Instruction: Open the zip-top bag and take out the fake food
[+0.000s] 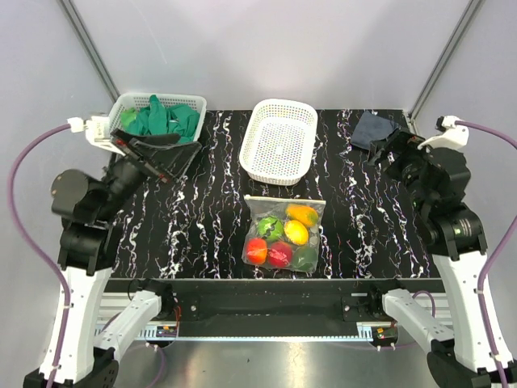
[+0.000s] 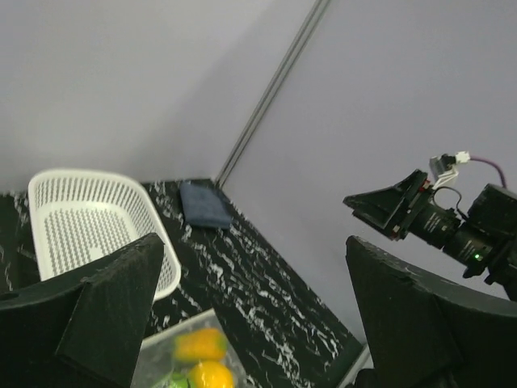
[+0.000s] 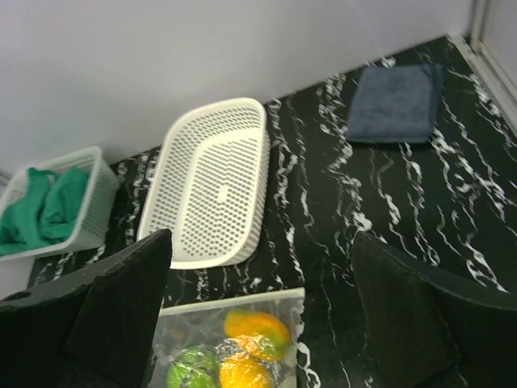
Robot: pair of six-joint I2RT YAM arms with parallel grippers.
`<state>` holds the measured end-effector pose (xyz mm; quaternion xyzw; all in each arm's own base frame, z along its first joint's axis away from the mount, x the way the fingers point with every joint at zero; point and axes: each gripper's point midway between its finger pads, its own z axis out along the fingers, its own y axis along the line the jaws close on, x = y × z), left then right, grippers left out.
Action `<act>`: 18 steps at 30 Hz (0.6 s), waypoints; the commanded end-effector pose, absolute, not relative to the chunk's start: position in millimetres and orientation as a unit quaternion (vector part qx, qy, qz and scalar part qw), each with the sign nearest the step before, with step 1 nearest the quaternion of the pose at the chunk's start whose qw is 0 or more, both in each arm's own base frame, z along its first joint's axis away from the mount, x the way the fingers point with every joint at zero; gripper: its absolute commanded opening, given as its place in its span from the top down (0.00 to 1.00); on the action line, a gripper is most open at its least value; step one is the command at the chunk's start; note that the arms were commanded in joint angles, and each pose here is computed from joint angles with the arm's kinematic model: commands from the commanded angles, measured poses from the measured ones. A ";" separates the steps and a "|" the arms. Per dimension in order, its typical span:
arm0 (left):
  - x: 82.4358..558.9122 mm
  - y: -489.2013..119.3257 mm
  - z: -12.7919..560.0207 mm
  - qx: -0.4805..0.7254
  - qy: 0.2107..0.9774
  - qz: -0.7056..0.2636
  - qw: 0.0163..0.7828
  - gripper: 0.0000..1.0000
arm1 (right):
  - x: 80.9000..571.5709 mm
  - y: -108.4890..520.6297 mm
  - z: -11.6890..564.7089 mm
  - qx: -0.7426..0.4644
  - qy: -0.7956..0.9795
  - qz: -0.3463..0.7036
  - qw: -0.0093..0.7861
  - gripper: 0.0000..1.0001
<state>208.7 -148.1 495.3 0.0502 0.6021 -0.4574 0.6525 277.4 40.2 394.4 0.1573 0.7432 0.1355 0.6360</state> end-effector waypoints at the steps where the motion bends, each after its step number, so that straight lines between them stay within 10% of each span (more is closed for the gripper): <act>1: 222.4 -152.1 451.6 0.045 0.664 -0.441 0.602 0.01 | 286.6 17.3 370.4 0.221 0.771 0.070 0.593 0.00; 18: 283.1 -178.3 280.2 -0.046 0.782 -0.459 0.418 0.11 | 292.1 137.2 308.2 0.023 0.851 0.300 0.430 0.00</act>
